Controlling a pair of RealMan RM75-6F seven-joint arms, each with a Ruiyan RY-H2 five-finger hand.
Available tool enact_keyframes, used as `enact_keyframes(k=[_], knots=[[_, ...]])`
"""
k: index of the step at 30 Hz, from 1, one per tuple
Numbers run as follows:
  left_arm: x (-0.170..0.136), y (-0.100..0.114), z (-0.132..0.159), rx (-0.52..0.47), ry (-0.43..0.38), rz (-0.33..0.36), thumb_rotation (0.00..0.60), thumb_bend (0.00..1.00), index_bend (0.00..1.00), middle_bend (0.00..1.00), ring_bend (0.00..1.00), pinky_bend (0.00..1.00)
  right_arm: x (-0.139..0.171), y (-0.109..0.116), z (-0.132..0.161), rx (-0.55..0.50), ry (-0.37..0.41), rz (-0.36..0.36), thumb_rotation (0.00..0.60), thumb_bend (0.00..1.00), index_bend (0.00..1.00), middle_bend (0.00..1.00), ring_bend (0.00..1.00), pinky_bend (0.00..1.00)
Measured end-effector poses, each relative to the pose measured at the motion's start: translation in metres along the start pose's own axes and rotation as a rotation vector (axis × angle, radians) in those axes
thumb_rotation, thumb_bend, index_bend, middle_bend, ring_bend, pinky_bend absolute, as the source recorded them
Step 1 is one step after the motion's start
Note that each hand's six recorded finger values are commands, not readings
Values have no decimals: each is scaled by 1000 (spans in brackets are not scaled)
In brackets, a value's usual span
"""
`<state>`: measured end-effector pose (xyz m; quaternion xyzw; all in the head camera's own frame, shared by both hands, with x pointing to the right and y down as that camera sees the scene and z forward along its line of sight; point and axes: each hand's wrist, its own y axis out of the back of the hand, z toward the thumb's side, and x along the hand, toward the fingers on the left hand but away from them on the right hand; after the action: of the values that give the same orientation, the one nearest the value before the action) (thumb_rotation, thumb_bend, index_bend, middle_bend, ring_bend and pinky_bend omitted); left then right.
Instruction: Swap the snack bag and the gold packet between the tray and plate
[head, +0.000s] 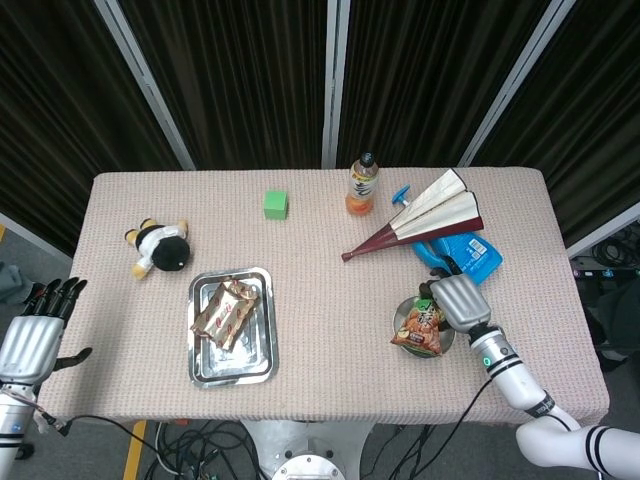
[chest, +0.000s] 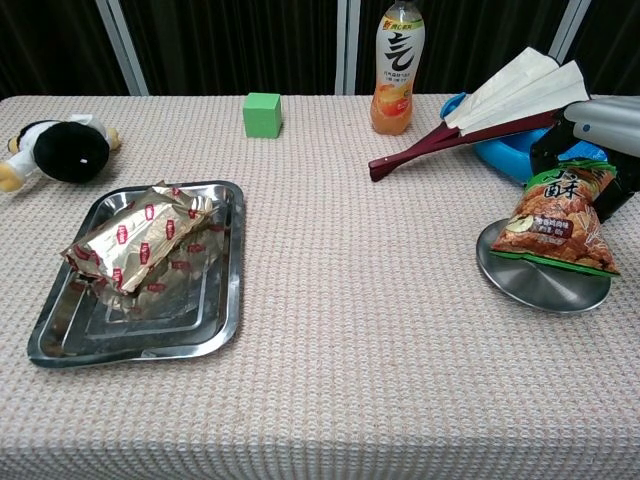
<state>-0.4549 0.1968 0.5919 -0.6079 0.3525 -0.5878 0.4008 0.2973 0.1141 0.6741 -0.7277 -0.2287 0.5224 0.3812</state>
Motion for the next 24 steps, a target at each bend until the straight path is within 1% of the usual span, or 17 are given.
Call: enact_keyframes(k=[1,2,3,4,5,6,7,12,15,17,21,22,24], knots=[[0,0,0,-2,0,1,600,97,36,65,31,221,1,-4,-1,4,1,12,600,0,489,500,151,0],[0,-1,0,-4,0,1,600,98,36,65,31,220,1,-6,-1,5,2,23,600,0,330,377,85,0],[0,-1,-1,-5,1,1,600,98,36,65,31,220,2,-8,-1,3,3,33,600,0,167,230,31,0],[0,-1,-1,-4,1,1,600,98,35,65,31,220,3,-11,0,-4,5,46,600,0,73,129,5,0],[1,-2,-1,-4,0,2,600,98,36,65,31,220,3,-12,0,-14,7,51,600,0,10,44,0,0],[1,-1,-1,-5,0,3,600,98,36,65,31,219,4,-11,1,-25,9,51,600,0,0,7,0,0],[1,-1,-1,-5,0,5,600,98,36,65,31,219,5,-10,1,-40,14,46,600,0,0,2,0,0],[2,-2,0,-11,-3,9,600,97,36,65,31,219,15,0,1,-94,28,-7,600,0,0,0,0,0],[2,-1,2,-10,-6,14,600,98,36,65,31,219,28,8,-4,-117,21,-47,600,0,0,0,0,0],[2,1,3,-9,-7,21,600,98,35,65,31,219,39,15,-11,-128,5,-89,600,0,0,0,0,0],[2,1,2,-9,-5,29,600,98,38,65,31,219,67,30,-35,-140,-72,-199,600,0,0,0,0,0],[2,2,2,-9,-4,30,600,98,38,65,31,219,78,34,-46,-142,-109,-234,600,0,0,0,0,0],[1,2,0,-9,-2,33,600,97,39,65,31,219,97,35,-64,-145,-174,-273,600,0,0,0,0,0]])
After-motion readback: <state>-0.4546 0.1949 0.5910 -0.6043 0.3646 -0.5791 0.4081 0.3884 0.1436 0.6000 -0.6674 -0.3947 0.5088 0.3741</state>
